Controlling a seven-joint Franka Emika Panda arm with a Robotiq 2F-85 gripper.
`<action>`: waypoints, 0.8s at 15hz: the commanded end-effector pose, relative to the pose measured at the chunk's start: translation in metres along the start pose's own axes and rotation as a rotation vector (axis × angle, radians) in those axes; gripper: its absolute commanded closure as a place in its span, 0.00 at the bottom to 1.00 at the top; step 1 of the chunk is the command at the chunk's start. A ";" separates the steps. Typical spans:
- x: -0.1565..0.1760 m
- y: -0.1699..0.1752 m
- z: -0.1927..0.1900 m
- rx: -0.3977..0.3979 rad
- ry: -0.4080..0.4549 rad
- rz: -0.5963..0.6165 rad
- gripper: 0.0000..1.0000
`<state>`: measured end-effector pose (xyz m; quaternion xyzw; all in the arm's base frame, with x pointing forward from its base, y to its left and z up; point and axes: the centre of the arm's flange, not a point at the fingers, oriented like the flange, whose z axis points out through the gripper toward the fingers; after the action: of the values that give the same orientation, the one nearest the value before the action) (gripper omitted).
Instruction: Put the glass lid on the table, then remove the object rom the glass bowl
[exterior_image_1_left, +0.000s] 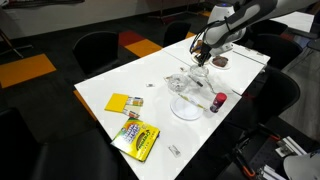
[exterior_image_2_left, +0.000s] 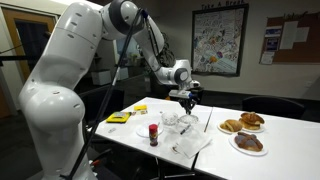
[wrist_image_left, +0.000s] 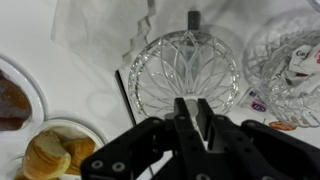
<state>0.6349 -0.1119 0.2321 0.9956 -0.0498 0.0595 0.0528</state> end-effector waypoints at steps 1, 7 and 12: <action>-0.034 0.022 -0.006 -0.022 -0.011 0.094 0.96; -0.081 0.041 0.021 -0.038 -0.063 0.200 0.96; -0.109 0.055 0.049 -0.044 -0.058 0.182 0.96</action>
<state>0.5500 -0.1520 0.1815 0.9865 -0.1488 0.0246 0.0634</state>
